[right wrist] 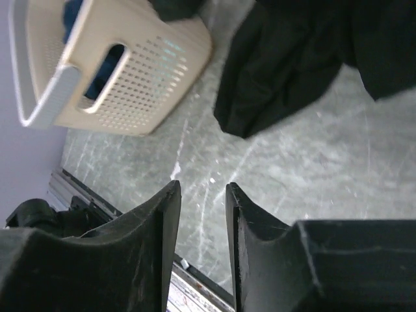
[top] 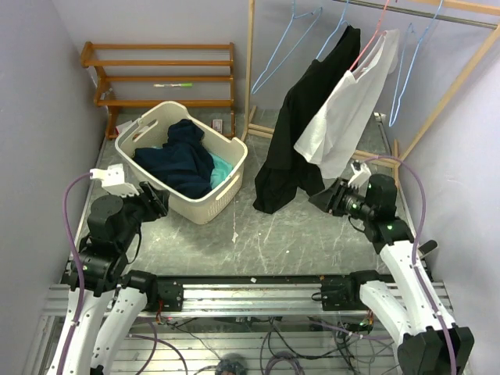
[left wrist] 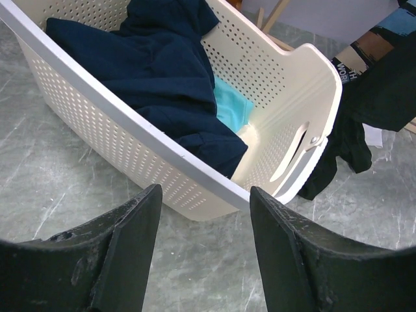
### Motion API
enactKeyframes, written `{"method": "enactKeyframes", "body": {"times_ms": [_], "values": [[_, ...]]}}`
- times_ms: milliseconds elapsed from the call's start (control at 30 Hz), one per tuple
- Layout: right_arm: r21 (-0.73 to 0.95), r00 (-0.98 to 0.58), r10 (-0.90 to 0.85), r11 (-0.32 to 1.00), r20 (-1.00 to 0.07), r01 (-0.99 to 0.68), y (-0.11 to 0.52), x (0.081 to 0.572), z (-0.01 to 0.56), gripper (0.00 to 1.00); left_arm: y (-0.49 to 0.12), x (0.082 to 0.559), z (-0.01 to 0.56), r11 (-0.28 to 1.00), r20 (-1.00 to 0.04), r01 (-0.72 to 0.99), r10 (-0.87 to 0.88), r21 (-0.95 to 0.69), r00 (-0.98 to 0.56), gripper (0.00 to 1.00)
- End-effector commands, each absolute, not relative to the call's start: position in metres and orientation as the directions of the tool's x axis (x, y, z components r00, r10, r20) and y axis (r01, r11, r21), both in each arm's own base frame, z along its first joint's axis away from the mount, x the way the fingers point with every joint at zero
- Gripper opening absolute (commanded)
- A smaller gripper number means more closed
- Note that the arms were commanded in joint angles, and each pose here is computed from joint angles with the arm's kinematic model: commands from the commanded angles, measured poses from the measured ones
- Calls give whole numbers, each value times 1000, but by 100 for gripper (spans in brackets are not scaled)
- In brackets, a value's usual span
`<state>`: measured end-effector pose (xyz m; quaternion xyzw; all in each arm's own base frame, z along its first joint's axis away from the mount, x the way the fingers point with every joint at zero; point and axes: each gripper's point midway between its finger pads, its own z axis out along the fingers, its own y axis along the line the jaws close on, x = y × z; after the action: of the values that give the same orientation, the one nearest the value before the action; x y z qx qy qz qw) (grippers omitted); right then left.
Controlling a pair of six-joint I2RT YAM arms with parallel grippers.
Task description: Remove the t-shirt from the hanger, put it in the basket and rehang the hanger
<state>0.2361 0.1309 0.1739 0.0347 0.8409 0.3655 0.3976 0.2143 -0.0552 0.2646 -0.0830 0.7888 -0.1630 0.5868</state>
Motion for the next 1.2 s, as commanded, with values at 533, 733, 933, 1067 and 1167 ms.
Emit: {"method": "enactKeyframes", "body": {"times_ms": [533, 733, 933, 1067, 1167], "values": [[401, -369, 278, 858, -887, -319, 163, 321, 377, 49, -64, 215, 274, 925, -902, 113, -318, -363, -293, 65], [346, -228, 313, 930, -922, -121, 132, 366, 429, 50, -65, 215, 273, 923, -900, 117, -320, -366, -296, 65], [307, -170, 304, 952, -937, 12, 115, 396, 453, 49, -65, 212, 275, 922, -902, 120, -323, -369, -287, 64], [300, -147, 312, 949, -939, 100, 105, 411, 452, 47, -64, 211, 276, 921, -902, 121, -326, -370, -283, 64], [292, -135, 313, 943, -940, 157, 99, 420, 450, 43, -64, 211, 277, 921, -902, 121, -327, -371, -281, 64]]}}
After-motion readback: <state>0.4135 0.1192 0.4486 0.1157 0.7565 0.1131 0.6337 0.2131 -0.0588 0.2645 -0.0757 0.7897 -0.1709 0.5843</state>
